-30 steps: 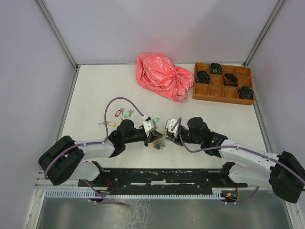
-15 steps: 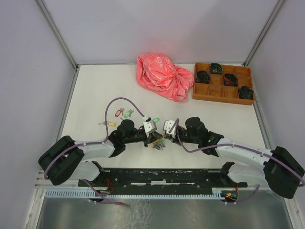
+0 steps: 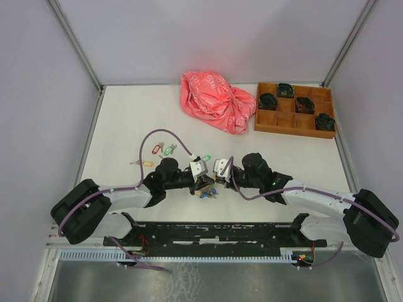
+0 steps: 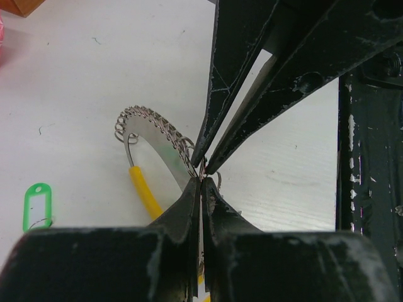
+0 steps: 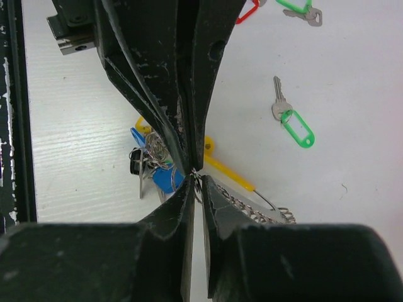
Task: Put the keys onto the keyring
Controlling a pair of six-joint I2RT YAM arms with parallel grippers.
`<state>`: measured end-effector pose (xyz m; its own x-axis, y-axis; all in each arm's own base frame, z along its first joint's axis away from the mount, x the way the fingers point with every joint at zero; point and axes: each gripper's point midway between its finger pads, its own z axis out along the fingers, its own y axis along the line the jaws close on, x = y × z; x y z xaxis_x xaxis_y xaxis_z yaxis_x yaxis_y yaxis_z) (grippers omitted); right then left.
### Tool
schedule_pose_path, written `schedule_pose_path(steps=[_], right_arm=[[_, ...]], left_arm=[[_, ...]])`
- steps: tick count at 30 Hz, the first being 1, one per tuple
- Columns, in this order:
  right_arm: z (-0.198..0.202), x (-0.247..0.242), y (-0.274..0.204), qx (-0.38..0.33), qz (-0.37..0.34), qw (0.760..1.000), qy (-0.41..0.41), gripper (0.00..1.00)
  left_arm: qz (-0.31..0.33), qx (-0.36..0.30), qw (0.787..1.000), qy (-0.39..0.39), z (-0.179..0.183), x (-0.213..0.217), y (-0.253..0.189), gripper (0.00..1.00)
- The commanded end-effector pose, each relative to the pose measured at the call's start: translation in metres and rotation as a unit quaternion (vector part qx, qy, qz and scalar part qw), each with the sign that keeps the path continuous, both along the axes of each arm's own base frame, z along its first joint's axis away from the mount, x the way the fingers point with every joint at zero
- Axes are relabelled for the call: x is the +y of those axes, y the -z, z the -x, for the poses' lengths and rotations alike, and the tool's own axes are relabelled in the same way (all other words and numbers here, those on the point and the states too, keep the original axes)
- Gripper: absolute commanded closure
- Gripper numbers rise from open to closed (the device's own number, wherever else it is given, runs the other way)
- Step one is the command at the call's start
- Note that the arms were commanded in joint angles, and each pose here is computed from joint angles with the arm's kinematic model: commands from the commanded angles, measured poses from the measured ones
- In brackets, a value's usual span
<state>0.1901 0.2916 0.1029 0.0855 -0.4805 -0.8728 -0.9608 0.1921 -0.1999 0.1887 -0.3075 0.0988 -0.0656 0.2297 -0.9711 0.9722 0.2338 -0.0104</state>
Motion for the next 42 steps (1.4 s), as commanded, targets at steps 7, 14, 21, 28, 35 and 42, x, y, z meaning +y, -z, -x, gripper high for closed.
schedule_pose_path(steps=[7,14,21,28,35,42], right_arm=[[-0.002,0.018,-0.023,-0.006,-0.018,0.999,-0.031,0.87],[-0.001,0.011,-0.015,0.003,0.007,1.0,-0.029,0.88],[-0.002,0.011,-0.008,0.015,0.024,0.999,-0.024,0.87],[-0.006,0.009,-0.005,0.015,0.029,0.999,-0.013,0.93],[-0.008,0.004,-0.01,0.002,0.029,1.0,-0.004,0.99],[-0.013,0.004,-0.03,-0.027,-0.011,1.0,0.007,0.99]], left_arm=[[0.036,-0.044,0.998,0.011,-0.007,-0.012,-0.033,0.97],[0.036,-0.043,0.998,0.008,-0.007,-0.012,-0.033,0.97],[0.041,-0.044,0.998,0.006,-0.007,-0.011,-0.036,0.97],[0.044,-0.044,0.998,0.004,-0.006,-0.01,-0.038,0.97],[0.053,-0.039,0.998,-0.02,-0.011,-0.006,-0.041,0.89],[0.08,-0.017,0.992,-0.098,-0.02,0.012,-0.044,0.57]])
